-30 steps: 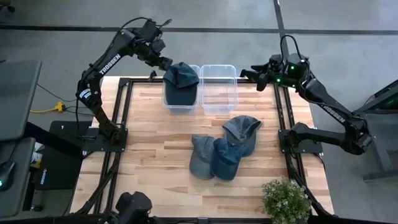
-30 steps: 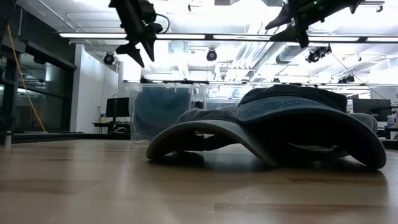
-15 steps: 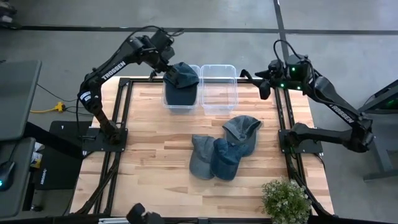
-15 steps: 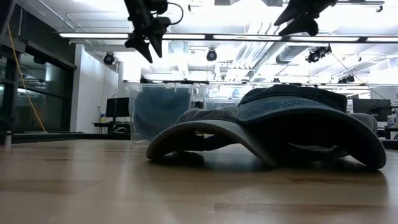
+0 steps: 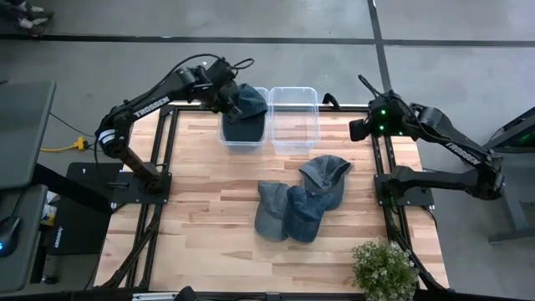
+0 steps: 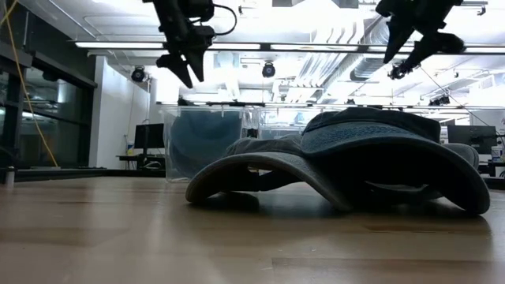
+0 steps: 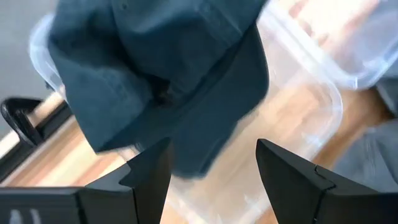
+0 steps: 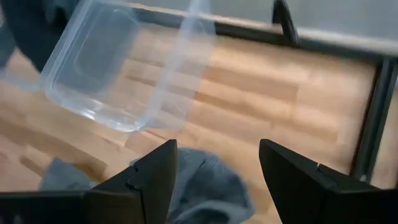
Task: Pick and place caps into container
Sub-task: Put the right gray cap into the right transparent container
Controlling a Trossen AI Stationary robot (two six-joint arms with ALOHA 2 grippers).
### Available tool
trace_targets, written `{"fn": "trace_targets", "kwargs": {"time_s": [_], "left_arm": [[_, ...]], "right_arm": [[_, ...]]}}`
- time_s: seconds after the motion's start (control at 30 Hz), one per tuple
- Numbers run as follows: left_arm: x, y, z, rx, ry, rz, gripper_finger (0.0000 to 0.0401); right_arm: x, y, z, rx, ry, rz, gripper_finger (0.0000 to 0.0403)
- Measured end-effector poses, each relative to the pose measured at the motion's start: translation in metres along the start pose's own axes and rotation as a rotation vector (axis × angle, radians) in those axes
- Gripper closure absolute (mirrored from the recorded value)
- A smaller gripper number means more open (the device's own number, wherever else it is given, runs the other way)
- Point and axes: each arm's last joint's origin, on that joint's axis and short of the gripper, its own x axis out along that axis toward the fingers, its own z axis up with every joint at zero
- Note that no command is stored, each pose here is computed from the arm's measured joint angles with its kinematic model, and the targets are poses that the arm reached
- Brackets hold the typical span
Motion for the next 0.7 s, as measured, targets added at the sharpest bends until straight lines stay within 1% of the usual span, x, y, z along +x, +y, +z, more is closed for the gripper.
{"fn": "trace_targets", "kwargs": {"time_s": [0.07,0.13,0.27,0.4,0.47,0.7], "left_arm": [[-0.003,0.002,-0.006,-0.007,-0.027,0.002,0.0172],[-0.009,0.004,-0.01,-0.006,-0.083,0.002,0.0172],[-0.021,0.005,-0.016,0.015,-0.169,-0.008,0.0172],[-0.029,0.006,-0.021,0.021,-0.191,0.014,0.0172],[-0.03,0.007,-0.025,0.029,-0.18,0.029,0.0172],[-0.034,0.009,-0.031,0.069,-0.191,0.062,0.0172]], "right_arm": [[0.001,0.0,-0.001,0.061,0.015,-0.009,0.0181],[0.005,0.0,-0.003,0.103,0.035,-0.009,0.0181],[0.019,0.002,-0.012,0.207,0.074,-0.001,0.0181],[0.036,0.0,-0.025,0.344,0.112,-0.03,0.0181],[0.044,-0.002,-0.032,0.409,0.135,-0.056,0.0181],[0.063,-0.007,-0.051,0.526,0.2,-0.109,0.0181]]}}
